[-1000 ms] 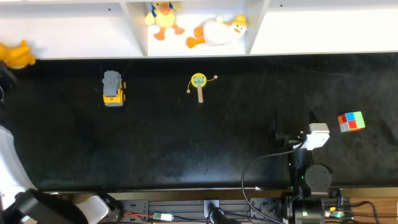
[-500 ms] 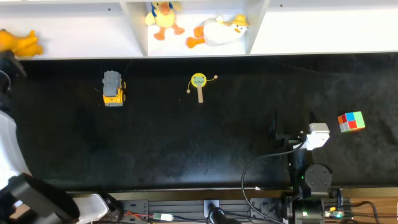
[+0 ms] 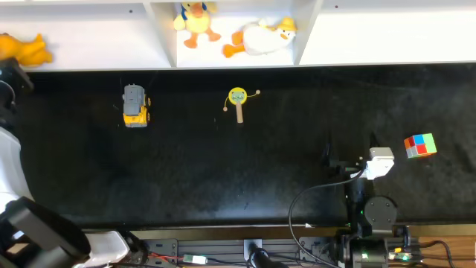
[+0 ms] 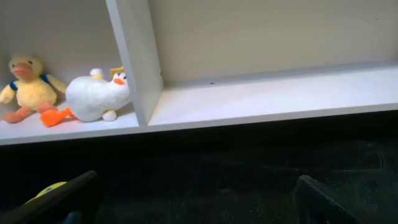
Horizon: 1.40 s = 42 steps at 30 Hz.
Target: Store Toys
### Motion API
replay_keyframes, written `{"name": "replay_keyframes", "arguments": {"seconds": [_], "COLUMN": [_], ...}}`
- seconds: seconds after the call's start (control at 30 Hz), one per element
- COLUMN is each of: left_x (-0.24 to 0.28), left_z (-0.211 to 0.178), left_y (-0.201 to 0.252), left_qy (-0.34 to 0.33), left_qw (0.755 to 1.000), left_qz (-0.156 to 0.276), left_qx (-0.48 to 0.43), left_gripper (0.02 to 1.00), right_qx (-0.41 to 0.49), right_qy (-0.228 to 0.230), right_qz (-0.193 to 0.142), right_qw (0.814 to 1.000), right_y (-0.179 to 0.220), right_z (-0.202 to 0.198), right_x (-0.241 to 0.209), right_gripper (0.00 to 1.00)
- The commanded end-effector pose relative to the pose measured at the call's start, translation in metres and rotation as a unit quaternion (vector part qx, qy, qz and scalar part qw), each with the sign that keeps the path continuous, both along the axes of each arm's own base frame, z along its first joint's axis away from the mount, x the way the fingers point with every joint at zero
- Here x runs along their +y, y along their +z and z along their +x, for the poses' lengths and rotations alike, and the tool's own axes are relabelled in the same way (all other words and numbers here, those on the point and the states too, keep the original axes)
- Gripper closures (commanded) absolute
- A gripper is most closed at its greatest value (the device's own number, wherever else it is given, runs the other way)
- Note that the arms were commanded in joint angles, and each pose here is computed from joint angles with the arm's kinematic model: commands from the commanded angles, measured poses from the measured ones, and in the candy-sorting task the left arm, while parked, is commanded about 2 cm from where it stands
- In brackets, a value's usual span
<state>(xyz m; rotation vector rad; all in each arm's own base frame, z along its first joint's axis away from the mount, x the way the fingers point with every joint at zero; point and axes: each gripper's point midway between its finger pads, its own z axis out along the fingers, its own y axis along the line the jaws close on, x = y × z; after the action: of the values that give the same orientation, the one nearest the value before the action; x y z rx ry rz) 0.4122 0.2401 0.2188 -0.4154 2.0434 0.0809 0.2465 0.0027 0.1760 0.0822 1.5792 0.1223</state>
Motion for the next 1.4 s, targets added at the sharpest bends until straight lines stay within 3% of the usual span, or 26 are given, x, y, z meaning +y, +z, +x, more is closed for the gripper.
{"name": "replay_keyframes", "arguments": {"seconds": [0.03,0.73,1.4], "left_x": [0.006,-0.012,-0.005], "left_z": [0.007,0.026,0.031], "left_y": [0.009,0.004,-0.001], "left_qy": [0.005,-0.026,-0.010], "left_qw": [1.000,1.000,0.999], "left_qz": [0.003,0.007,0.037], "left_qx": [-0.012,-0.016,-0.007], "left_gripper": [0.980,0.980,0.980], "right_qx": [0.001,0.001,0.001], "right_qy": [0.001,0.001,0.001], "right_qz": [0.004,0.004,0.004], "right_qw": [1.000,1.000,1.000], "right_y": [-0.004,-0.004,-0.004], "right_z": [0.000,0.000,0.000], "right_x": [0.000,0.000,0.000], "right_gripper": [0.005,0.007,0.005]}}
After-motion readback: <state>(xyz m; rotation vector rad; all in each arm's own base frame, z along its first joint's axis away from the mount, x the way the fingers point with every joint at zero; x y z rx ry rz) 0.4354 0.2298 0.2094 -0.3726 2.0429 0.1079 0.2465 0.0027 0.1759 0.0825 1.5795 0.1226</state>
